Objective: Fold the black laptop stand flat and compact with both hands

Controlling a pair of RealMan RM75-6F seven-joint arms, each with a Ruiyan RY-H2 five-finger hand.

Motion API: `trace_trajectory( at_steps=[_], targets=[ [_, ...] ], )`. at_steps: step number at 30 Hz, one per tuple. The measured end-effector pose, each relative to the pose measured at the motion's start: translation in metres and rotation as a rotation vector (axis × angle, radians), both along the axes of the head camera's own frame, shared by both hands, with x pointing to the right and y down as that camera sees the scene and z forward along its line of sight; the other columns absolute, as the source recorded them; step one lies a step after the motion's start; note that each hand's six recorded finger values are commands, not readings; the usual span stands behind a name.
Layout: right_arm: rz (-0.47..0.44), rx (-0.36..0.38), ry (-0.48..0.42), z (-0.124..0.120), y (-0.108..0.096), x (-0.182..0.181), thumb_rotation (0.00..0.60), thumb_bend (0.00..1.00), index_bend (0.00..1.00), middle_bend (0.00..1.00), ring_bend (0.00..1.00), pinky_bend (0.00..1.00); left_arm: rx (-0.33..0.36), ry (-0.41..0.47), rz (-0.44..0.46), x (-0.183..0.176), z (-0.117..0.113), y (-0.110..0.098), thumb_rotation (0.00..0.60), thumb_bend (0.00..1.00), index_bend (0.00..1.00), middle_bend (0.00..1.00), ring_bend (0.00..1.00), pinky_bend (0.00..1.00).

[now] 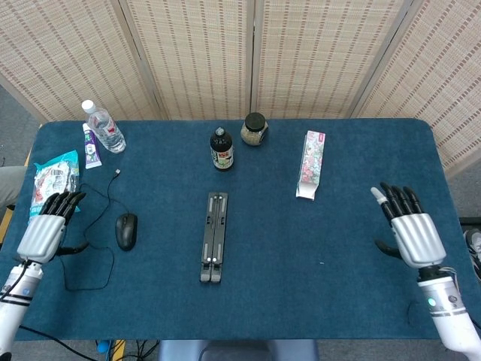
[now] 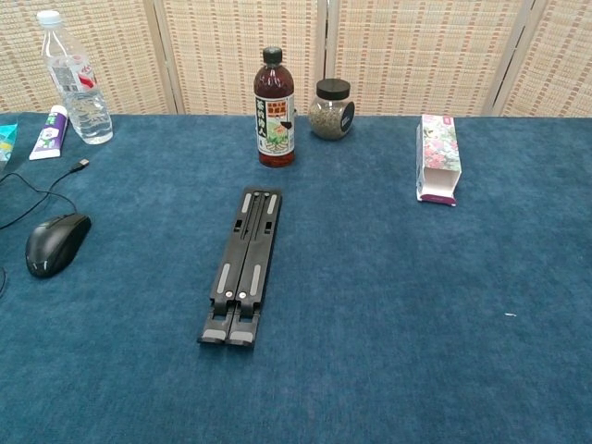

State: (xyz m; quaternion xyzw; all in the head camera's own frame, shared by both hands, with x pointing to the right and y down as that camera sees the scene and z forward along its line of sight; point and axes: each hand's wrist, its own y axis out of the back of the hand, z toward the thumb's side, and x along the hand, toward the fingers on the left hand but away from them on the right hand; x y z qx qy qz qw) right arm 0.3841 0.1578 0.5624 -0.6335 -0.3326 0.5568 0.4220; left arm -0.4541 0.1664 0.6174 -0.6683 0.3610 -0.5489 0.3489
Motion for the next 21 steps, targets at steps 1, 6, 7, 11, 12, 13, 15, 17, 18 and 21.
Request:
trace_trajectory(
  at_steps=[1, 6, 7, 11, 12, 13, 15, 17, 18, 21],
  targets=[
    [0.014, 0.001, 0.006, -0.002, 0.004, 0.005, 0.6, 0.11, 0.0, 0.0, 0.0, 0.0, 0.005, -0.006, -0.01, -0.003, -0.003, 0.005, 0.6, 0.12, 0.02, 0.06, 0.0, 0.01],
    [0.091, 0.022, 0.039, -0.016, 0.028, 0.031, 0.6, 0.11, 0.0, 0.0, 0.0, 0.0, 0.03, -0.031, -0.07, -0.02, -0.021, 0.033, 0.6, 0.12, 0.04, 0.06, 0.0, 0.01],
    [0.104, 0.024, 0.044, -0.018, 0.032, 0.035, 0.6, 0.11, 0.0, 0.0, 0.0, 0.0, 0.035, -0.034, -0.076, -0.021, -0.024, 0.037, 0.6, 0.12, 0.04, 0.06, 0.0, 0.01],
    [0.162, 0.031, 0.067, -0.026, 0.049, 0.05, 0.6, 0.11, 0.0, 0.0, 0.0, 0.0, 0.057, -0.037, -0.107, -0.025, -0.037, 0.056, 0.6, 0.12, 0.04, 0.06, 0.0, 0.01],
    [0.178, 0.034, 0.07, -0.028, 0.054, 0.053, 0.6, 0.11, 0.0, 0.0, 0.0, 0.0, 0.057, -0.041, -0.111, -0.025, -0.039, 0.059, 0.6, 0.12, 0.04, 0.06, 0.0, 0.01],
    [0.191, 0.035, 0.07, -0.03, 0.057, 0.055, 0.6, 0.11, 0.0, 0.0, 0.0, 0.0, 0.057, -0.048, -0.113, -0.026, -0.04, 0.062, 0.6, 0.12, 0.04, 0.06, 0.0, 0.01],
    [0.215, 0.032, 0.068, -0.032, 0.064, 0.059, 0.6, 0.11, 0.0, 0.0, 0.0, 0.0, 0.054, -0.057, -0.115, -0.025, -0.044, 0.068, 0.6, 0.12, 0.04, 0.06, 0.0, 0.01],
    [0.224, 0.033, 0.062, -0.033, 0.067, 0.06, 0.6, 0.11, 0.0, 0.0, 0.0, 0.0, 0.05, -0.058, -0.117, -0.024, -0.047, 0.072, 0.6, 0.12, 0.04, 0.06, 0.0, 0.01],
    [0.225, 0.034, 0.061, -0.033, 0.067, 0.06, 0.6, 0.11, 0.0, 0.0, 0.0, 0.0, 0.05, -0.06, -0.113, -0.024, -0.048, 0.073, 0.6, 0.12, 0.04, 0.06, 0.0, 0.01],
    [0.224, 0.034, 0.056, -0.032, 0.067, 0.059, 0.6, 0.11, 0.0, 0.0, 0.0, 0.0, 0.052, -0.063, -0.109, -0.023, -0.05, 0.072, 0.6, 0.12, 0.04, 0.06, 0.0, 0.01]
  ],
)
